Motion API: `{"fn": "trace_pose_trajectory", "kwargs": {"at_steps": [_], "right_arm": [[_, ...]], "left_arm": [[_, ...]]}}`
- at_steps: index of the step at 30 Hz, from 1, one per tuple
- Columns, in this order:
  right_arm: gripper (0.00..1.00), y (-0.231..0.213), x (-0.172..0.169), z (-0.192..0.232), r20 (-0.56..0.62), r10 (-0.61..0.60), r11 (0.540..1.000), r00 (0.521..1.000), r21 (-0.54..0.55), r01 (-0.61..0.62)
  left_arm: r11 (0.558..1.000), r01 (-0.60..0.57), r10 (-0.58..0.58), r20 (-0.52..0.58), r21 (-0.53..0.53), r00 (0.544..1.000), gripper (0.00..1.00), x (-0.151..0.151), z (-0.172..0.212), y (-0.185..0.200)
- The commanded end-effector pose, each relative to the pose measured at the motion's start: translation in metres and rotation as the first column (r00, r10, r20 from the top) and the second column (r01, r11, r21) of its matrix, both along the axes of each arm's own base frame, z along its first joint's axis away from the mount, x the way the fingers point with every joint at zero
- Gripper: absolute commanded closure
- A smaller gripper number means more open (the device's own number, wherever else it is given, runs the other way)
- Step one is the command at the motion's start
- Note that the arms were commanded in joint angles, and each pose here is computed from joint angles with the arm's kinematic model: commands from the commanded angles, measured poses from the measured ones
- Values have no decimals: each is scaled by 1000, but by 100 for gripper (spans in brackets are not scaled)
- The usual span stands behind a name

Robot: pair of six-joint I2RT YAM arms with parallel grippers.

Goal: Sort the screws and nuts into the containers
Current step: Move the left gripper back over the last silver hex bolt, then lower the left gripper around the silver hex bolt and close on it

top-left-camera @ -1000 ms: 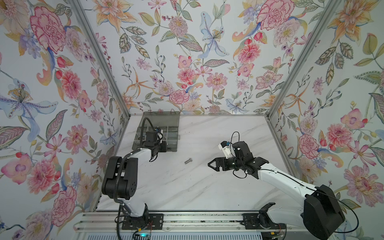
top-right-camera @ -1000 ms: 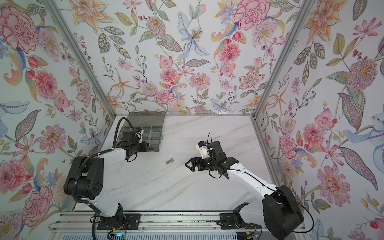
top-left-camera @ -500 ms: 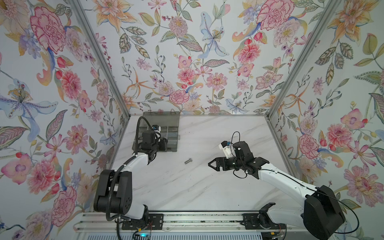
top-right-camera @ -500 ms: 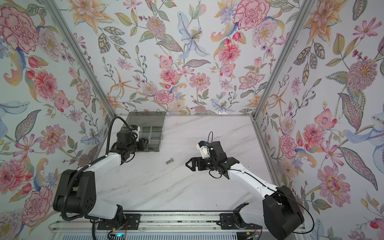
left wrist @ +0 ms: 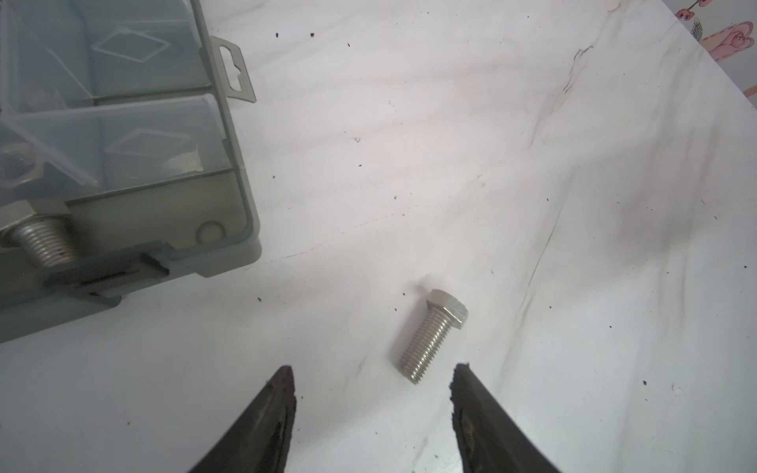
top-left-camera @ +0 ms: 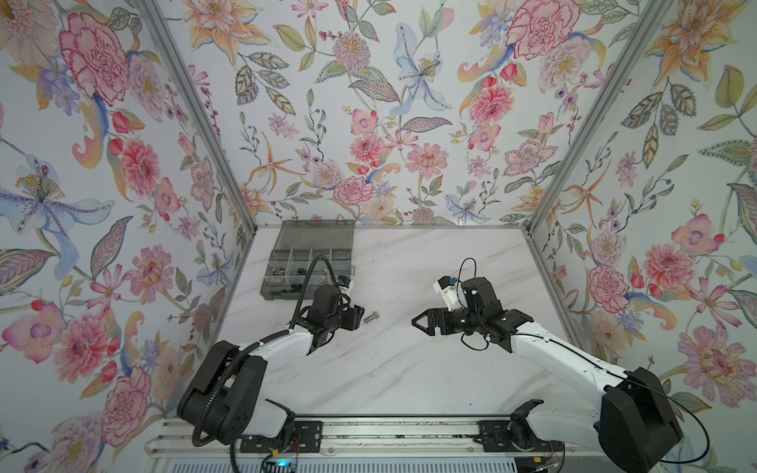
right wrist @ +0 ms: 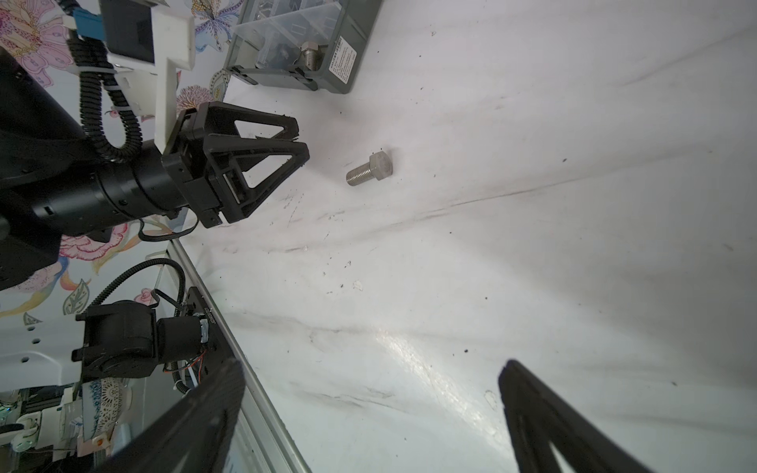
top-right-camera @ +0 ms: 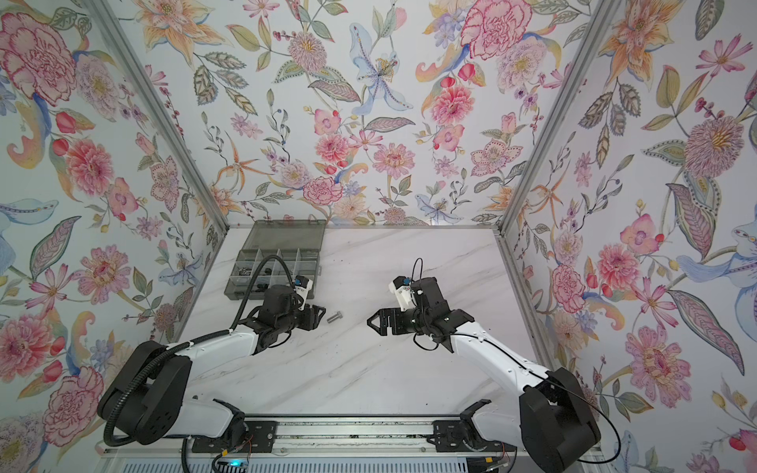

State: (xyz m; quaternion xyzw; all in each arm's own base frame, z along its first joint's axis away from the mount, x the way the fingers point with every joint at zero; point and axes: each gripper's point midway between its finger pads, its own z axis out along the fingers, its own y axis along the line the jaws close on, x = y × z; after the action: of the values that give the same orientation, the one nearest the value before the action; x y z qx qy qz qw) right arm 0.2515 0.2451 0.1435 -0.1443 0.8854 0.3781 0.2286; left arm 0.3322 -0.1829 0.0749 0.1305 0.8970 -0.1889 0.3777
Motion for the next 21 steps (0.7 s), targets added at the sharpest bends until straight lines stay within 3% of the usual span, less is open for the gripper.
{"fn": "trace_pose_trajectory", "kwargs": {"at_steps": [1,8,16,21], "right_arm": [[1,0,-1,5,11,2,1000,1000,24,-2],[1,-2,-1,3,6,-2,1000,1000,23,2],[1,-5,0,1,2,-10,1000,1000,21,10],[1,-5,0,1,-1,-8,1000,1000,24,8]], "left_arm": [[1000,-13,13,35,-16,999,37,6,1,-9],[998,59,-59,33,-20,998,36,13,-4,-33],[984,160,-158,-30,71,987,36,1,-34,-52],[981,157,-152,-49,114,987,37,-2,-44,-49]]}}
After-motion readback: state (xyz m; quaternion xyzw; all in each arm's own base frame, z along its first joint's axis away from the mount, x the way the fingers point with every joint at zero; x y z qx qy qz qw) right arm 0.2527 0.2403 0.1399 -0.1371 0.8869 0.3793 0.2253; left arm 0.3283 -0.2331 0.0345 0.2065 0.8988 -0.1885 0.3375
